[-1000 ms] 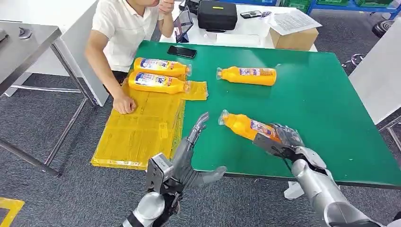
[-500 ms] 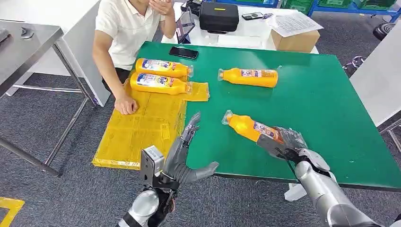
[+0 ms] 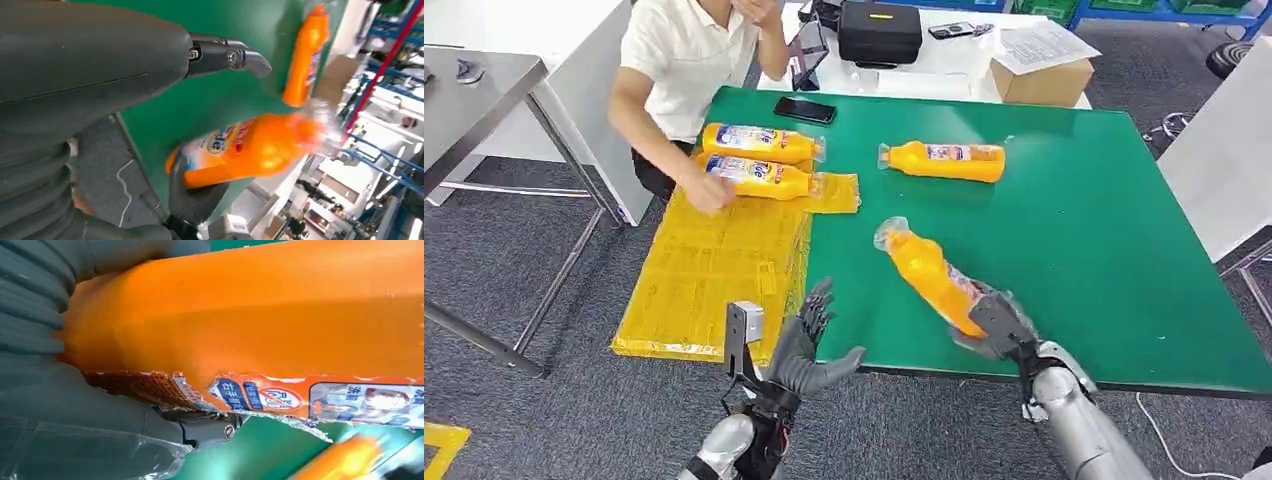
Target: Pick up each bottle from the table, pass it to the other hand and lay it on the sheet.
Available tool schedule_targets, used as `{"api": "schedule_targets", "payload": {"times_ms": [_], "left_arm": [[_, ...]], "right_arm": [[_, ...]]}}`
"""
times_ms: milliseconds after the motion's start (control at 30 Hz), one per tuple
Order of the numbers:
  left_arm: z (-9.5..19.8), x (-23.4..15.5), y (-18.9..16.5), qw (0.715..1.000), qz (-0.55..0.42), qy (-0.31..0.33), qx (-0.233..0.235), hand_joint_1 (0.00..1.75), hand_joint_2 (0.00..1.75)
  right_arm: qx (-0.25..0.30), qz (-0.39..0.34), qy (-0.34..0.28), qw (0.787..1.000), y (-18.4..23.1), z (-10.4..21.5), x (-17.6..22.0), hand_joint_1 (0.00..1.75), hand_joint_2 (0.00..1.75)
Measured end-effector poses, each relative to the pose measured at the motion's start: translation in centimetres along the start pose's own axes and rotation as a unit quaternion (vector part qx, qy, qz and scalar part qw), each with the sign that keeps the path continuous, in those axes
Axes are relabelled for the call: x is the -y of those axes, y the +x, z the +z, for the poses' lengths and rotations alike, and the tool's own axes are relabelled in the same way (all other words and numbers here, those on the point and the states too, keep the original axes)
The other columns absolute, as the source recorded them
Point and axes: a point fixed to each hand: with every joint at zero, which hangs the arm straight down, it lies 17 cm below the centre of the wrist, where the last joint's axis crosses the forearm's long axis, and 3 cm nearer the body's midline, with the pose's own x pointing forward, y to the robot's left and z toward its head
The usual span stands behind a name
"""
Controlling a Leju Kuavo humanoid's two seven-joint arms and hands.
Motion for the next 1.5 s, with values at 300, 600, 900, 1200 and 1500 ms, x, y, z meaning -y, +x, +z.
{"api": "schedule_targets", "payload": {"times_ms": [300, 600, 900, 1200, 1500], "left_arm": [[-0.7, 0.1, -0.3, 0.999, 0.038, -0.01, -0.022, 0.0, 1.75], [-1.8, 1.2, 2.5, 0.999, 0.035, -0.026, 0.017, 0.0, 1.75], [-1.9, 1.6, 3.4, 0.999, 0.034, -0.03, 0.03, 0.0, 1.75], [-2.1, 3.1, 6.5, 0.995, 0.063, -0.034, 0.067, 0.0, 1.75], [-2.3, 3.0, 7.2, 0.993, 0.084, -0.039, 0.072, 1.75, 1.75]], "right_arm": [[0.115, -0.084, 0.019, 0.99, 9.8, -0.9, -4.1, 1.75, 1.75], [0.159, -0.088, 0.05, 0.982, 14.6, -1.6, -6.5, 1.75, 1.75], [0.165, -0.089, 0.066, 0.98, 15.3, -1.5, -7.9, 1.75, 1.75], [0.179, -0.087, 0.111, 0.974, 17.1, -1.2, -12.2, 1.75, 1.75], [0.192, -0.089, 0.147, 0.966, 18.6, -2.2, -14.4, 1.73, 1.75]]}}
